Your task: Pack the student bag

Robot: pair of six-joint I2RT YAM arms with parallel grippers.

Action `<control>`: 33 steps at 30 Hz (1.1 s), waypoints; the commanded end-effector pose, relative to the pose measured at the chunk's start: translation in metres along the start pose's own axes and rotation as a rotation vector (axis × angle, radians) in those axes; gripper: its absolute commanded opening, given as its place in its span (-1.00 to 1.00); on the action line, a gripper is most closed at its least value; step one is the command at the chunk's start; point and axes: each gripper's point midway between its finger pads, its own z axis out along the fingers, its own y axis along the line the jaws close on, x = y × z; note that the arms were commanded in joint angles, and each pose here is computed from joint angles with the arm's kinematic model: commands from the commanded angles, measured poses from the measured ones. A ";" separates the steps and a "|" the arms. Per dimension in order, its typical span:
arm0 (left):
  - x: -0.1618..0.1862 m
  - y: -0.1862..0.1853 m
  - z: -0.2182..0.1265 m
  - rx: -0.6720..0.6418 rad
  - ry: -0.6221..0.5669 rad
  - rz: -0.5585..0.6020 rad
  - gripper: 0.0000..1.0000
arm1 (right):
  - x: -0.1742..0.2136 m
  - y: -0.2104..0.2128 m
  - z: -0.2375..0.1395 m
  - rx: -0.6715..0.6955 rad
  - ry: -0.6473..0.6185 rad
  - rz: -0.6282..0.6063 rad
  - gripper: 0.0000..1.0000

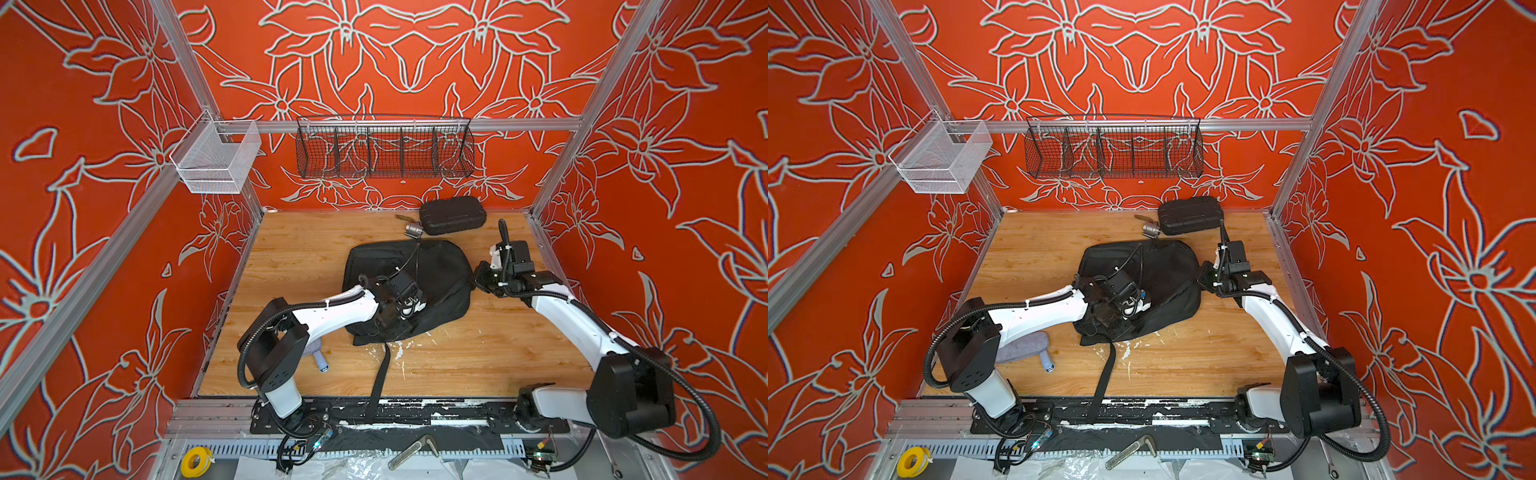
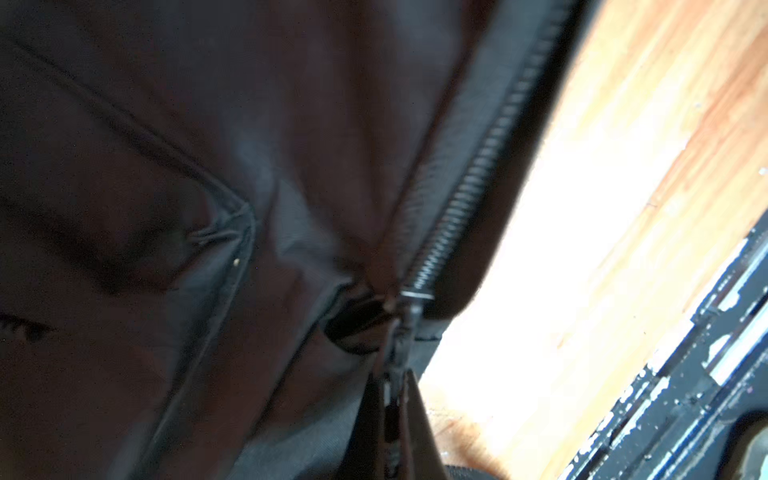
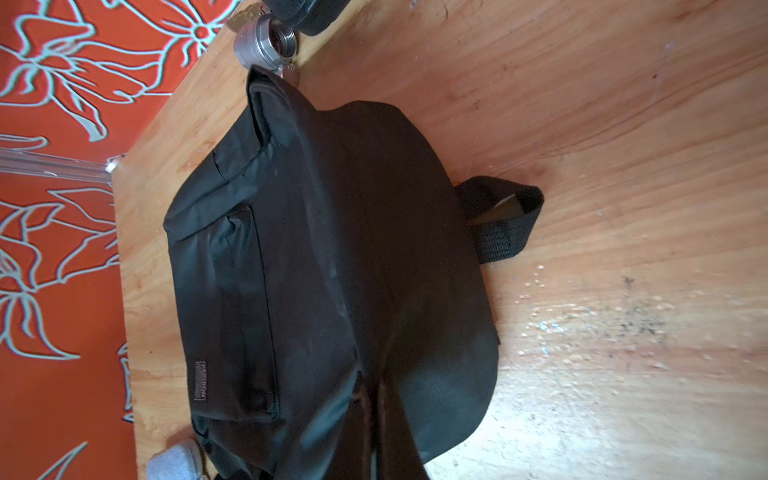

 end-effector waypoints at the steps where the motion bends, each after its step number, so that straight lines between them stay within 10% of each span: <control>1: 0.014 0.001 -0.014 -0.020 0.053 -0.033 -0.77 | -0.025 -0.016 -0.023 0.085 -0.149 -0.049 -1.00; 7: -0.029 0.008 -0.055 -0.050 -0.147 -0.102 0.04 | -0.031 -0.005 -0.034 0.020 -0.220 -0.114 -0.91; 13: -0.070 0.051 -0.127 0.035 -0.437 -0.392 0.28 | -0.051 0.038 -0.060 -0.116 -0.341 -0.413 -0.19; 23: -0.064 0.107 -0.120 0.106 -0.437 -0.722 0.39 | -0.019 0.115 -0.040 -0.215 -0.260 -0.932 -0.11; 33: -0.053 0.118 -0.065 0.242 -0.310 -0.964 0.25 | 0.065 0.120 0.060 -0.059 0.047 -0.599 -0.23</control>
